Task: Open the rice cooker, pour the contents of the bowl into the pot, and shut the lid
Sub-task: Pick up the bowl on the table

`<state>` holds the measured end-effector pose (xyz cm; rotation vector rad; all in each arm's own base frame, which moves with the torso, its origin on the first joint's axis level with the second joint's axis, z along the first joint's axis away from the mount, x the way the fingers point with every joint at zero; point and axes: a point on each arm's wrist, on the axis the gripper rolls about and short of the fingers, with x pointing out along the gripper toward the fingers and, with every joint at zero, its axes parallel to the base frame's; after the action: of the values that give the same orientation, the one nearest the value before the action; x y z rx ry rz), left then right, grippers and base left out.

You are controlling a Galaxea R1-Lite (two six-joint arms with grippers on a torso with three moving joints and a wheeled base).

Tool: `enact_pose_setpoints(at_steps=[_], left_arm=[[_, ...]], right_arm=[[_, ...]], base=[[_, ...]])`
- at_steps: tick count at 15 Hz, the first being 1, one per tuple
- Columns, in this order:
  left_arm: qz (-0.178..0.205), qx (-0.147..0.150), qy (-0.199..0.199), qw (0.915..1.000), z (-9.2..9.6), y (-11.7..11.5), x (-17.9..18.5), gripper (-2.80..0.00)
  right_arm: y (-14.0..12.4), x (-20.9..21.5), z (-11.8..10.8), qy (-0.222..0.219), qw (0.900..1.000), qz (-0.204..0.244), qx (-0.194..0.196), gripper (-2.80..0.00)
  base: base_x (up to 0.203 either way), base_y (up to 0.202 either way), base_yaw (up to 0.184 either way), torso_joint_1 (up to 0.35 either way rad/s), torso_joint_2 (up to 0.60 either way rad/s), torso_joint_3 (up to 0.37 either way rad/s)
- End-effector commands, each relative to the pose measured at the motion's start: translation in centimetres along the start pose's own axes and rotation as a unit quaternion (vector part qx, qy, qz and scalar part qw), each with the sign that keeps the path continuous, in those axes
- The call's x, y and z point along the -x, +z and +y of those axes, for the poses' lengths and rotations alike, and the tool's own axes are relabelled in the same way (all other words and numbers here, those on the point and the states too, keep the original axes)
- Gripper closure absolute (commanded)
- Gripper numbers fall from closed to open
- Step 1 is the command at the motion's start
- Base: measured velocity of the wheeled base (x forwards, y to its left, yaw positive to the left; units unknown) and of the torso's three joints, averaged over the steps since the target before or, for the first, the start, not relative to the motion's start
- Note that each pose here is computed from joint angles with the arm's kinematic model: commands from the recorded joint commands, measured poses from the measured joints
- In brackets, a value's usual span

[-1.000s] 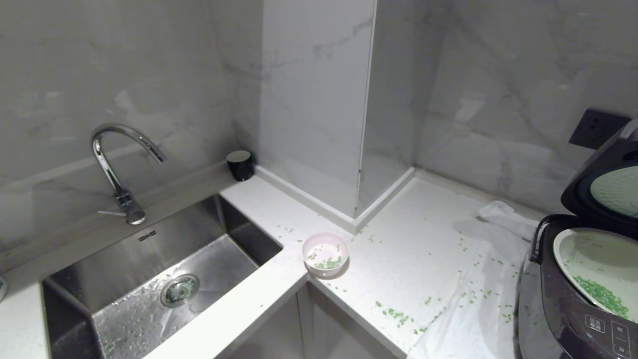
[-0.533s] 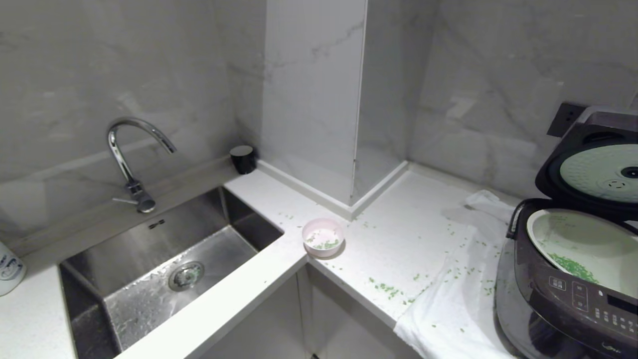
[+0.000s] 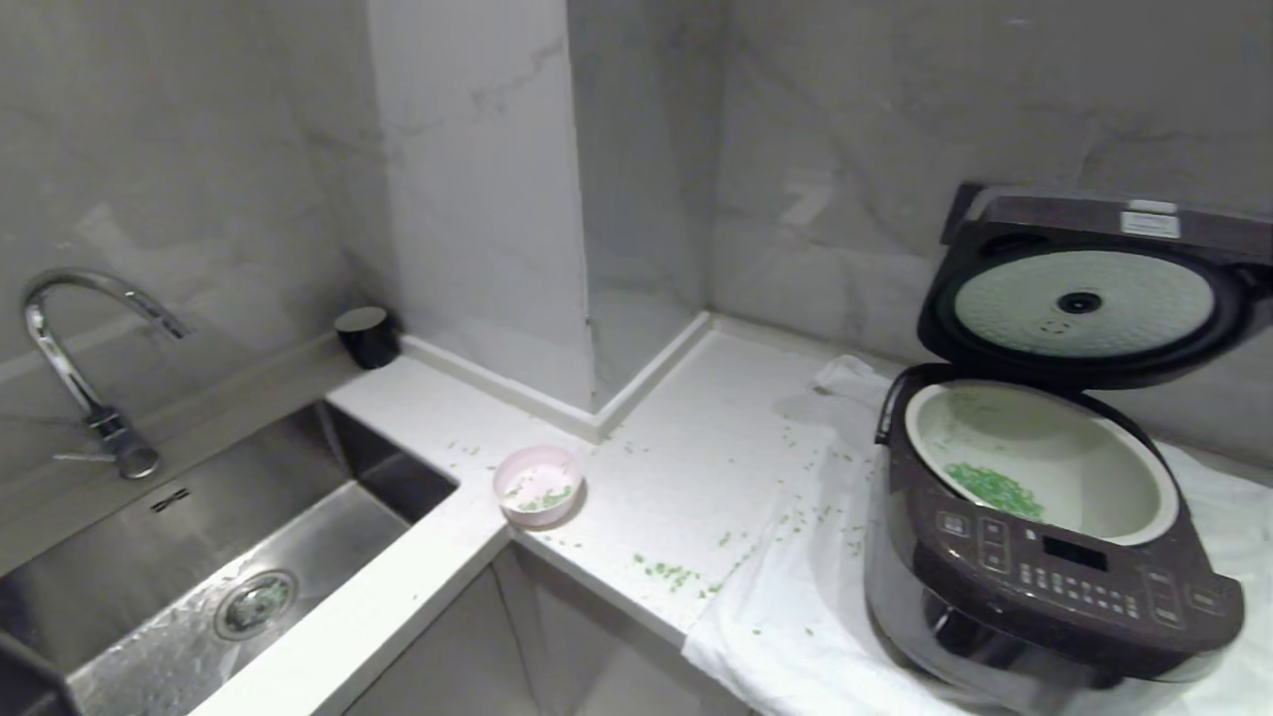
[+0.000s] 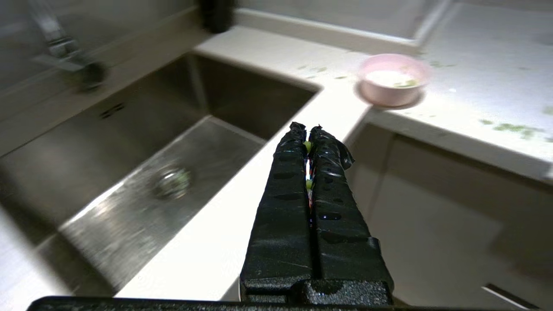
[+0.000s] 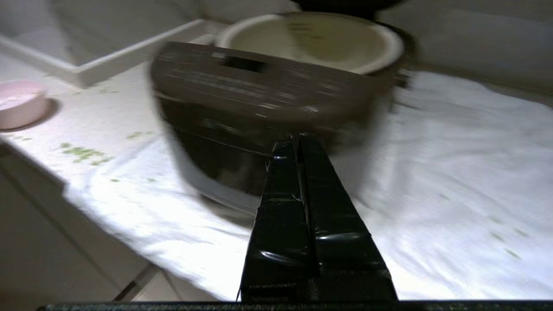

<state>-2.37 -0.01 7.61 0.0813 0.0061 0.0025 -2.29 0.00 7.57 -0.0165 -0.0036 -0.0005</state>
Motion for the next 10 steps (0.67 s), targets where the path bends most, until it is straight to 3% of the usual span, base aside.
enact_pose_setpoints(at_steps=[1,10], left_arm=[[0.000,0.000,0.000,1.0000,0.00,0.01,0.00,0.00],[-0.001,0.001,0.000,1.0000,0.00,0.02,0.00,0.00]], right_arm=[[-0.08,-0.03,0.00,0.000,1.000,0.002,0.000,0.00],[-0.04,-0.02,0.00,0.000,1.000,0.001,-0.001,0.00]], base=[[0.001,0.005,-0.180,0.002,0.01,0.006],[0.003,0.009,-0.176,-0.009,0.02,0.021]])
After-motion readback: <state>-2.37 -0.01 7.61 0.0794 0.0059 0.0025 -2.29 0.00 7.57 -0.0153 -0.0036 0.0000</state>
